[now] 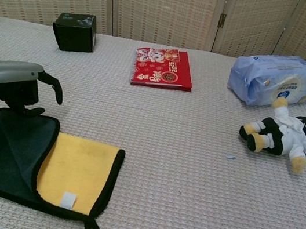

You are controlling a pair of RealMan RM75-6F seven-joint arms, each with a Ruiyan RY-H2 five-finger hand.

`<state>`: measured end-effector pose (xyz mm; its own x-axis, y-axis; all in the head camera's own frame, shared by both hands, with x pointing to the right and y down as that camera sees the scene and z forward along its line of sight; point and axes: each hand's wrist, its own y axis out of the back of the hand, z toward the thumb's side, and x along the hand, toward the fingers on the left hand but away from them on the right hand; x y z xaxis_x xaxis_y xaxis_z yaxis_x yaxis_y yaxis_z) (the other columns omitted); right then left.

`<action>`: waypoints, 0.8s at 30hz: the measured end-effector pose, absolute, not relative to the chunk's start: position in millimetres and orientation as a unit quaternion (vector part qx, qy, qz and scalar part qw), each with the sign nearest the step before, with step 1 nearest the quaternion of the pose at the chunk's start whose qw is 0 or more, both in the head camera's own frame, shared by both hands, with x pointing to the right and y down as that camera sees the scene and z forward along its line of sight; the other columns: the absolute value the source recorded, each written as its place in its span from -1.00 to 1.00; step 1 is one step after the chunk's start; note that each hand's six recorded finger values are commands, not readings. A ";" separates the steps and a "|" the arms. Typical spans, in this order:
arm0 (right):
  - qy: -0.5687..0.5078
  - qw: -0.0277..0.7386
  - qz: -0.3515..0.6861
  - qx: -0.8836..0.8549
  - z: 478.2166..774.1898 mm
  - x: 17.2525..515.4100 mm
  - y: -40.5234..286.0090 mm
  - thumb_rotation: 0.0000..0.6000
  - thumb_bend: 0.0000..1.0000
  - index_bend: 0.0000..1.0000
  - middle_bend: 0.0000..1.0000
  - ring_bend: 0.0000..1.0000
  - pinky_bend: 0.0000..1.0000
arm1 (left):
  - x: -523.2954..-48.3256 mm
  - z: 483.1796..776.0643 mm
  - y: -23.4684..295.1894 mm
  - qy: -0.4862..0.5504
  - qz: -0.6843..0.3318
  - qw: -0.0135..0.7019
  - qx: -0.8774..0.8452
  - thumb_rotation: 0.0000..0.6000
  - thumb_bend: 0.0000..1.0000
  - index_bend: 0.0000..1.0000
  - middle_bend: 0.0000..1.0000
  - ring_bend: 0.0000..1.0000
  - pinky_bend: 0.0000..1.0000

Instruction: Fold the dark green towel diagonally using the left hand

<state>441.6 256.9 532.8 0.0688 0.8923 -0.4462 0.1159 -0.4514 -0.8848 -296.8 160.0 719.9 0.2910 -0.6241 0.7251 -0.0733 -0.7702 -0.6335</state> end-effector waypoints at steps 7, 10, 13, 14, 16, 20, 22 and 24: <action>-0.395 0.344 0.563 -0.639 533.3 445.7 255.4 1.00 -0.46 -1.00 -1.00 -1.00 -1.00 | -300.9 734.3 157.1 0.219 -0.565 0.237 -0.759 1.00 0.02 -0.15 1.00 1.00 1.00; -0.395 0.343 0.564 -0.638 533.6 446.4 255.0 1.00 -0.46 -1.00 -1.00 -1.00 -1.00 | -301.2 737.8 157.8 0.214 -0.569 0.235 -0.759 1.00 0.02 -0.12 1.00 1.00 1.00; -0.396 0.343 0.564 -0.638 533.2 446.7 254.9 1.00 -0.46 -1.00 -1.00 -1.00 -1.00 | -301.5 738.8 159.7 0.210 -0.570 0.236 -0.759 1.00 0.02 -0.11 1.00 1.00 1.00; -0.396 0.343 0.564 -0.638 533.0 446.7 254.9 1.00 -0.46 -1.00 -1.00 -1.00 -1.00 | -301.8 739.0 160.4 0.209 -0.571 0.236 -0.758 1.00 0.02 -0.10 1.00 1.00 1.00; -0.397 0.344 0.564 -0.638 532.8 446.7 254.9 1.00 -0.46 -1.00 -1.00 -1.00 -1.00 | -302.5 739.4 162.3 0.205 -0.572 0.237 -0.758 1.00 0.02 -0.09 1.00 1.00 1.00; -0.395 0.345 0.563 -0.638 532.8 446.0 255.5 1.00 -0.46 -1.00 -1.00 -1.00 -1.00 | -303.1 739.0 164.8 0.202 -0.574 0.237 -0.758 1.00 0.02 -0.08 1.00 1.00 1.00; -0.395 0.345 0.563 -0.639 532.6 445.5 255.7 1.00 -0.46 -1.00 -1.00 -1.00 -1.00 | -303.5 739.1 165.6 0.200 -0.575 0.236 -0.758 1.00 0.02 -0.07 1.00 1.00 1.00; -0.396 0.346 0.563 -0.638 532.5 445.3 255.9 1.00 -0.46 -1.00 -1.00 -1.00 -1.00 | -303.4 739.4 166.1 0.200 -0.575 0.235 -0.758 1.00 0.02 -0.05 1.00 1.00 1.00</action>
<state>445.3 255.9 532.5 0.0539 0.8941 -0.4447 0.1160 -0.4479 -0.8865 -303.4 166.1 739.4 0.2585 -0.5743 0.7767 -0.0329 -0.8088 -0.5871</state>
